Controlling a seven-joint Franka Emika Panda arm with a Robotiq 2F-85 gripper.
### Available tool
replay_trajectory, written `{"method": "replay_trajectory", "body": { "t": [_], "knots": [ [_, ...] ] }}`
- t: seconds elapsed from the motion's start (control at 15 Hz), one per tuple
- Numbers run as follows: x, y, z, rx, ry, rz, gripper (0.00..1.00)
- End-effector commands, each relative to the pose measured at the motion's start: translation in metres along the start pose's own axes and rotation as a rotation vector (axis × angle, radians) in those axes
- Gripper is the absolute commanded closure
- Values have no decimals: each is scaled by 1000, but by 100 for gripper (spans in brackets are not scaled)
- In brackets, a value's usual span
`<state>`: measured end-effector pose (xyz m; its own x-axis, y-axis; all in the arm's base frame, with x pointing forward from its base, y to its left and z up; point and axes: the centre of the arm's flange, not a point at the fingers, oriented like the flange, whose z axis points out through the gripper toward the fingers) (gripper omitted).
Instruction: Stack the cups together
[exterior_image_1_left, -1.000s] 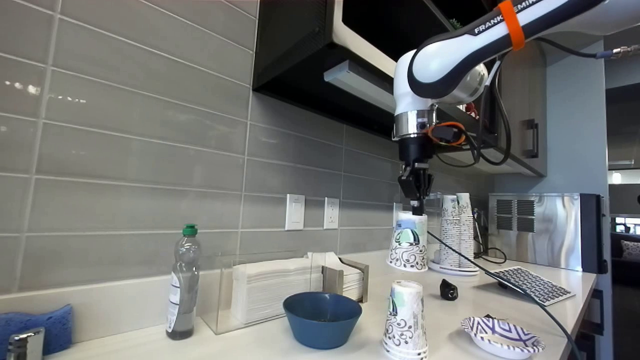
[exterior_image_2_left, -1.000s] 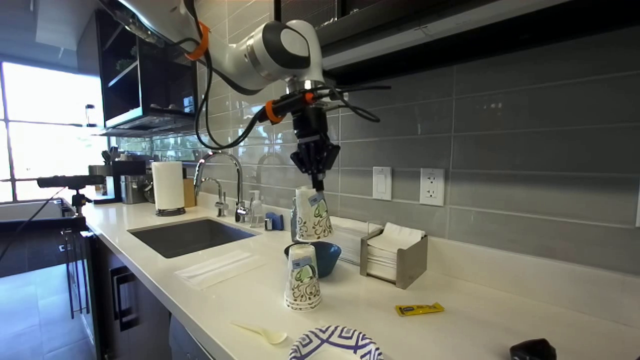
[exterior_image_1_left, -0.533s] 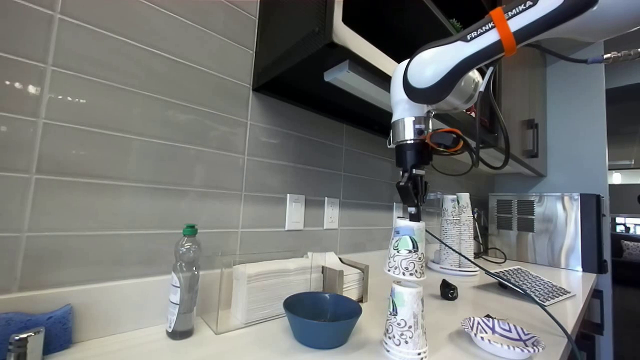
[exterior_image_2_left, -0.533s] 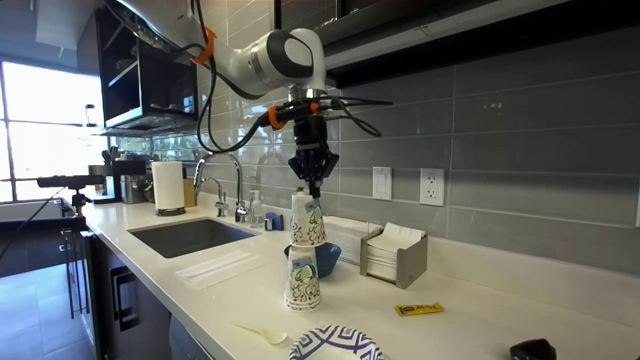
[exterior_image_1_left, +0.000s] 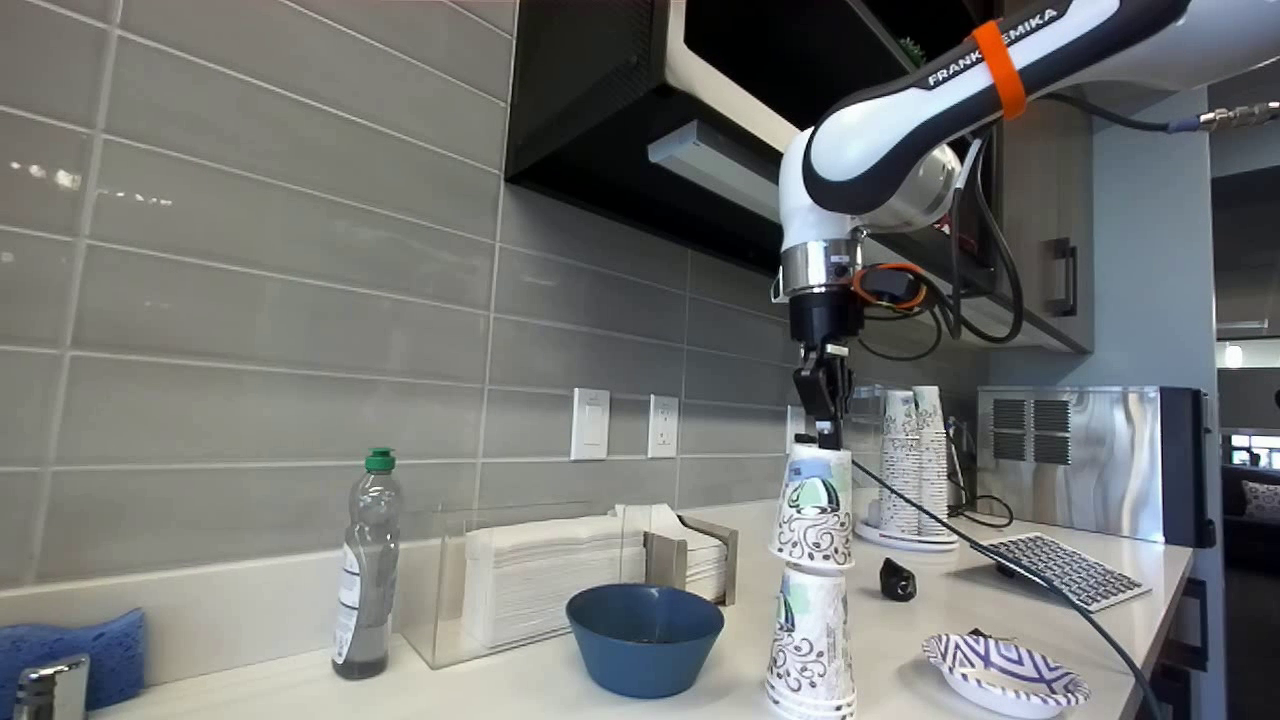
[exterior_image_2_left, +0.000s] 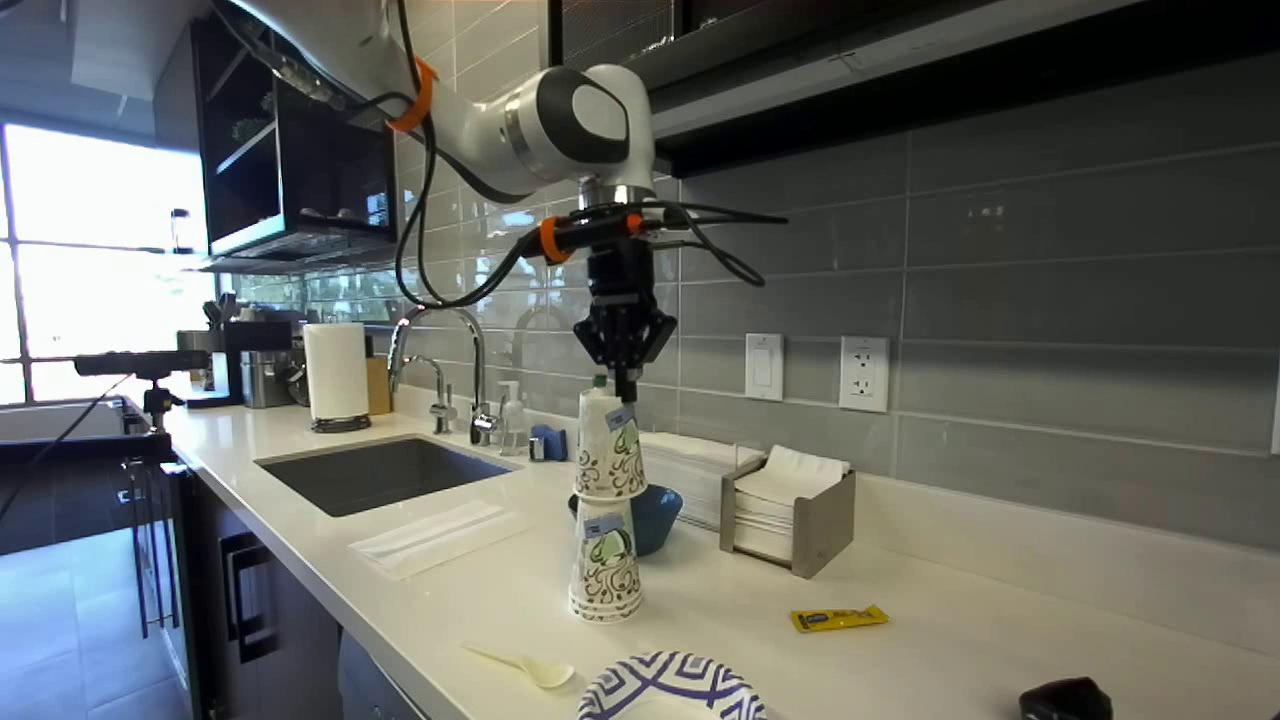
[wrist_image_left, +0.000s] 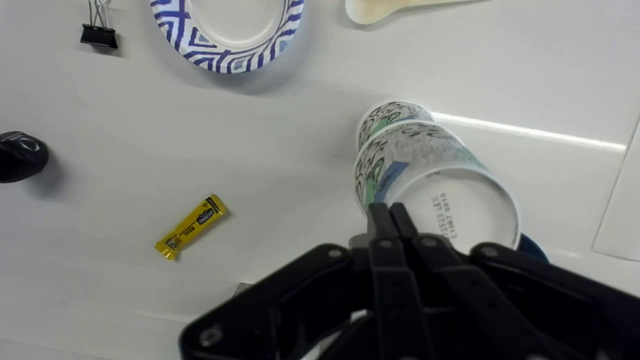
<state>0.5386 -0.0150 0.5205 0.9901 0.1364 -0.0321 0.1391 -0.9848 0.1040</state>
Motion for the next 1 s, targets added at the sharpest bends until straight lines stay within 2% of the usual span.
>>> {"method": "replay_trajectory", "body": {
  "t": [0.0, 0.27, 0.33, 0.47, 0.93],
  "knots": [
    [3, 0, 5, 17, -20, -24, 99],
    [4, -1, 10, 16, -29, -25, 99],
    [4, 0, 10, 19, -27, -22, 73],
    [3, 2, 10, 23, -25, -20, 67],
    [-7, 0, 1, 52, -13, -5, 18]
  ]
}}
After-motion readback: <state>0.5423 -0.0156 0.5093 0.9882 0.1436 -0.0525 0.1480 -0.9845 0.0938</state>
